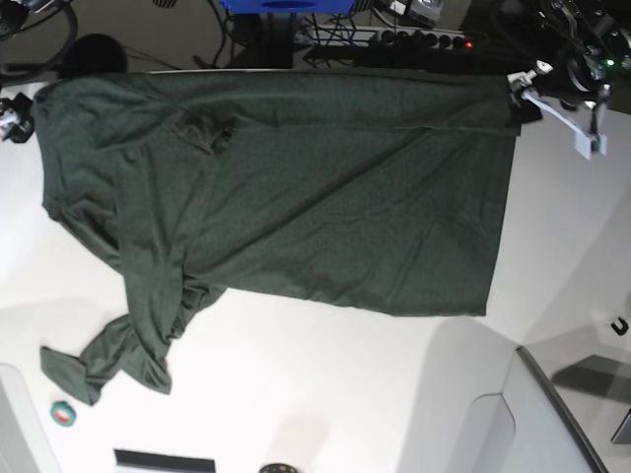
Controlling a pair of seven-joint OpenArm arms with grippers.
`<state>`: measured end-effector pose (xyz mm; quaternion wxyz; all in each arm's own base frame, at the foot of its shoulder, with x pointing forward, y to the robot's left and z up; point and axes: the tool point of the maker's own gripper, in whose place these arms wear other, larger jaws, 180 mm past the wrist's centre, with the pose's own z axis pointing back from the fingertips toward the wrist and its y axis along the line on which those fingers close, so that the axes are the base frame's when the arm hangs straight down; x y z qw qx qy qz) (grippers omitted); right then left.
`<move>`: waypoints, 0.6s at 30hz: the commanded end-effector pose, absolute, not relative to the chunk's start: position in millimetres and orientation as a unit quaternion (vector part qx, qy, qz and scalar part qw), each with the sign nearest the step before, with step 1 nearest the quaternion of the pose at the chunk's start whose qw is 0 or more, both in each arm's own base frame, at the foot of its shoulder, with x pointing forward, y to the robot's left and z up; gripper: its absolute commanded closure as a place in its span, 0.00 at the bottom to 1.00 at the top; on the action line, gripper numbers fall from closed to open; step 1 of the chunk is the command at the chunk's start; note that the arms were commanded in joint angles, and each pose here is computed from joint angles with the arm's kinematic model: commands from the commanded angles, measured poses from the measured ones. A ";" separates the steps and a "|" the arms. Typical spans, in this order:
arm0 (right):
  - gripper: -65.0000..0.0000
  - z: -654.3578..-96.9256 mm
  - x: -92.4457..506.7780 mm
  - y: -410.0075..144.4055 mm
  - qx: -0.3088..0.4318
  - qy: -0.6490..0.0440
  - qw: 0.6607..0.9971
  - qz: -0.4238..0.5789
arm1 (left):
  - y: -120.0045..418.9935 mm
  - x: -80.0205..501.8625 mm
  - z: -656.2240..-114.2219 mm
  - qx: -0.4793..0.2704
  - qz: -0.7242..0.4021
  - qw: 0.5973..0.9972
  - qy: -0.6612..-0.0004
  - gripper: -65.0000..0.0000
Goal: Layout the t-shirt on the table in an organized manner, then fold the t-shirt properly
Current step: 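Release the shirt edge with both grippers and move them outward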
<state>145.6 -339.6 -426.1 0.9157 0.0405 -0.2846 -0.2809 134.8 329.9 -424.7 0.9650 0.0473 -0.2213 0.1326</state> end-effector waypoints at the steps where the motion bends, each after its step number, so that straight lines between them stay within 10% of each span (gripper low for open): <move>1: 0.48 -408.7 155.4 -351.4 0.023 -0.315 0.910 -0.270 | 339.1 148.4 -403.9 0.067 0.122 0.957 -0.255 0.16; 6: 0.50 -392.2 198.0 -342.5 0.026 -0.330 0.926 -0.181 | 336.8 191.4 -358.8 0.088 0.097 0.936 -0.327 0.29; 10: 0.65 -395.3 243.5 -301.6 0.060 -0.350 0.931 -0.085 | 319.7 236.6 -376.7 0.038 0.084 0.939 -0.332 1.00; 13: 0.98 -406.1 271.3 -273.4 0.091 -0.359 0.928 -0.031 | 296.7 270.0 -402.5 -0.016 0.070 0.945 -0.320 1.00; 18: 0.98 -432.0 289.9 -259.9 0.125 -0.330 0.935 -0.024 | 250.4 314.7 -437.2 -0.086 0.041 0.935 -0.341 1.00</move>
